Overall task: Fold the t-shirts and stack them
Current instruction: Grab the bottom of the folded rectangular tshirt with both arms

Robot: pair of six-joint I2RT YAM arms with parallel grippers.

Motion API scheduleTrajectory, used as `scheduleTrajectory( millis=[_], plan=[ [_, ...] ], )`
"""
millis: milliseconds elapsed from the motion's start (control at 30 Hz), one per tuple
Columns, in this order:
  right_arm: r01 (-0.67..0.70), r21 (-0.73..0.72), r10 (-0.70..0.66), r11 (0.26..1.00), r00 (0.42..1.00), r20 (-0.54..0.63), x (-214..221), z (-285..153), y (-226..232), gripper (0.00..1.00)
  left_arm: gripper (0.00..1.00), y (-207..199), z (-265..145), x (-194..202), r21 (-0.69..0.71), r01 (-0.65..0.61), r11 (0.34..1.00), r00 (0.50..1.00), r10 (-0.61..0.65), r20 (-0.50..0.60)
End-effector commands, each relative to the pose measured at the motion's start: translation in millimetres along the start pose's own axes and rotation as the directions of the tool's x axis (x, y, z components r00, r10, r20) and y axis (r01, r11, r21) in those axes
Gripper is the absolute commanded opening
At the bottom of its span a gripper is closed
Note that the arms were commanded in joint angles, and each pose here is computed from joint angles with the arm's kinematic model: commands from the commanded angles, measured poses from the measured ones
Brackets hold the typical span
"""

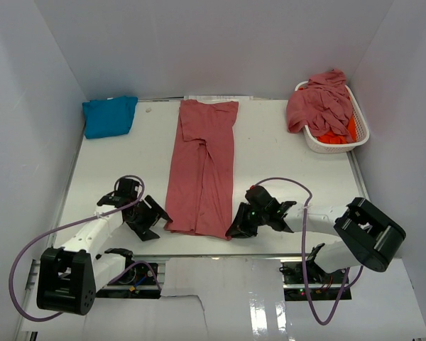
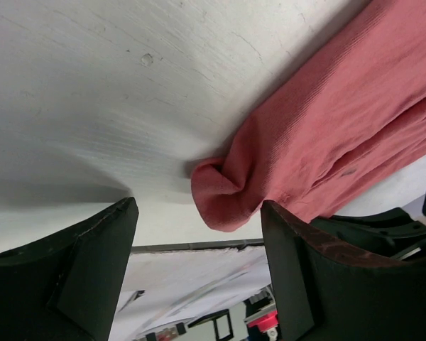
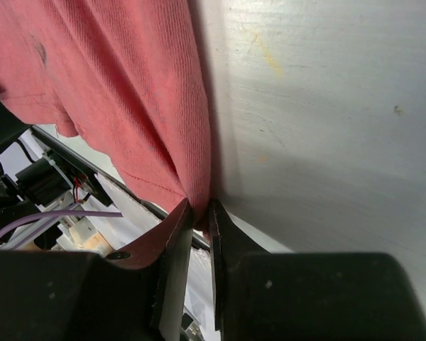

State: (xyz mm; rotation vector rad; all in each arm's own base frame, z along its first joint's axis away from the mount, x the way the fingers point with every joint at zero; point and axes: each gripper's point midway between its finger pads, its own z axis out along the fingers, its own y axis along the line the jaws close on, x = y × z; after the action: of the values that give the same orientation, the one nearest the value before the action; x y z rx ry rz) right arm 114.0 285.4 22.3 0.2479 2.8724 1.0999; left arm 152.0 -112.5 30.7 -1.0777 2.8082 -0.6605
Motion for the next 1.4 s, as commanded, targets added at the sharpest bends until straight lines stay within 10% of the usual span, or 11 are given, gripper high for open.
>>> scheduleTrajectory(
  millis=[0,333,667,1367],
  plan=[
    [0.030,-0.026,-0.030,0.999,1.000,0.007,-3,-6,10,0.21,0.81,-23,-11,-9,0.076,0.054,0.996,0.998,-0.057,0.041],
    [0.039,-0.031,-0.039,0.999,0.999,0.003,-5,-8,8,0.22,0.77,-26,-10,-7,0.076,0.259,0.963,0.965,-0.261,0.019],
    [0.049,-0.045,-0.049,0.998,0.999,0.012,-9,-12,9,0.24,0.70,-6,-11,-4,0.086,0.605,0.791,0.790,-0.611,0.060],
    [0.044,-0.047,-0.043,0.998,0.999,0.014,-14,-17,0,0.27,0.60,14,8,0,-0.049,0.791,0.610,0.612,-0.787,0.079]
  ],
)
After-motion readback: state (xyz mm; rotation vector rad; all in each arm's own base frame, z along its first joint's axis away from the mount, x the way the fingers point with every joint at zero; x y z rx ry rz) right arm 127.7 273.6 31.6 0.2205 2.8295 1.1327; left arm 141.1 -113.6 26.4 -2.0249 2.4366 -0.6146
